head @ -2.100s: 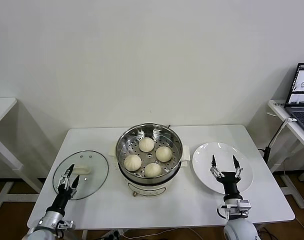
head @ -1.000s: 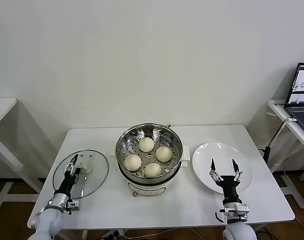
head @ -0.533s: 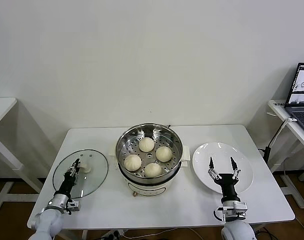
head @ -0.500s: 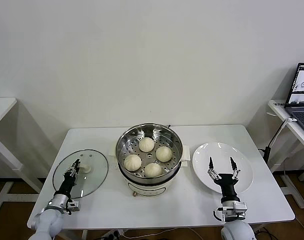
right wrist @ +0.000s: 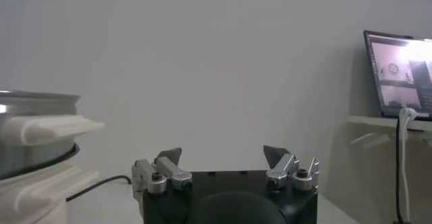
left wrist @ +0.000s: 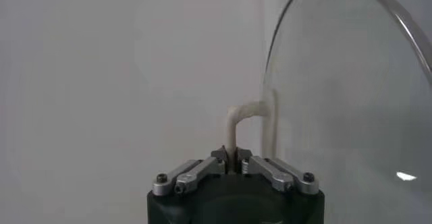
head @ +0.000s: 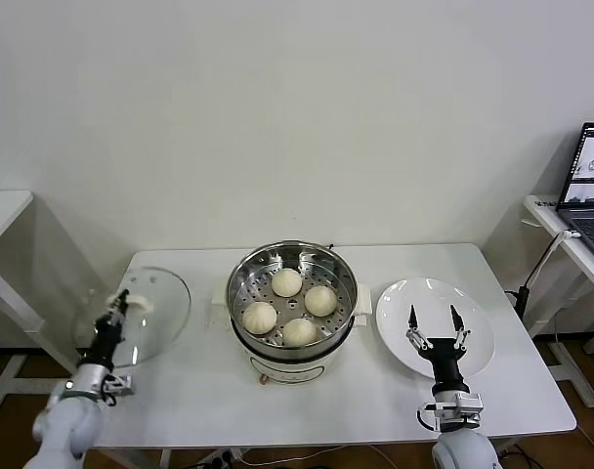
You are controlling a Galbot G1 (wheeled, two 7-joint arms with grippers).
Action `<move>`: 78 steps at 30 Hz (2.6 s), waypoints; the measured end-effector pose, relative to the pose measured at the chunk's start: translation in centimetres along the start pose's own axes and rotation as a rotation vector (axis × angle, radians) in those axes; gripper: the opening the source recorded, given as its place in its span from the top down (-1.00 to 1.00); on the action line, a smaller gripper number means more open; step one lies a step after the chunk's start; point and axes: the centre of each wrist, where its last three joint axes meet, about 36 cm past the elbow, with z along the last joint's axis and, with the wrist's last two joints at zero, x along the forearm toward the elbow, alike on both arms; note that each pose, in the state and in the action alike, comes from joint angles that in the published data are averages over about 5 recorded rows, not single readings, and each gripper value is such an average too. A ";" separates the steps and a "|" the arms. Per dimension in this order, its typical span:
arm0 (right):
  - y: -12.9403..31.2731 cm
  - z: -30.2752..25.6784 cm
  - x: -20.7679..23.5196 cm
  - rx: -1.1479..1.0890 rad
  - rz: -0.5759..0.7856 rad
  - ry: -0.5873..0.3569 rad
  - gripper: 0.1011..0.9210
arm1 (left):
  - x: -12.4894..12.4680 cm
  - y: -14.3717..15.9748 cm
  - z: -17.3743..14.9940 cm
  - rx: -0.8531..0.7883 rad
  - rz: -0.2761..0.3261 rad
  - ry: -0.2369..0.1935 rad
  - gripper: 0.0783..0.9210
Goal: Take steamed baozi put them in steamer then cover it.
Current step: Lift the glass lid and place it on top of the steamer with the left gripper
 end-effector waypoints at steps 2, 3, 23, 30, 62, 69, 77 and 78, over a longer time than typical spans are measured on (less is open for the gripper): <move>0.0 -0.1 -0.1 -0.001 0.001 -0.003 -0.76 | -0.1 2.2 -0.3 0.005 -0.046 0.009 0.75; 0.0 -0.1 -0.1 -0.002 0.002 -0.004 -0.76 | -0.2 3.3 -0.5 0.008 -0.068 0.010 0.75; -0.4 0.1 0.0 0.002 0.014 0.008 -0.76 | 2.2 16.5 -20.1 0.197 -0.210 -0.147 0.75; -0.9 0.6 -0.1 0.007 0.028 0.022 -0.76 | 2.7 17.2 -26.5 0.238 -0.121 -0.179 0.75; -1.2 2.2 -0.2 0.017 0.036 0.049 -0.76 | 0.6 14.3 -36.6 0.096 0.086 -0.101 0.75; -1.1 2.2 -0.4 0.018 0.033 0.047 -0.76 | 0.7 13.9 -36.6 0.073 0.089 -0.096 0.75; -1.0 2.3 -0.5 0.019 0.031 0.046 -0.76 | 0.9 13.4 -36.7 0.056 0.098 -0.098 0.75; -1.0 2.3 -0.5 0.018 0.031 0.047 -0.76 | 0.9 13.3 -36.7 0.054 0.100 -0.099 0.75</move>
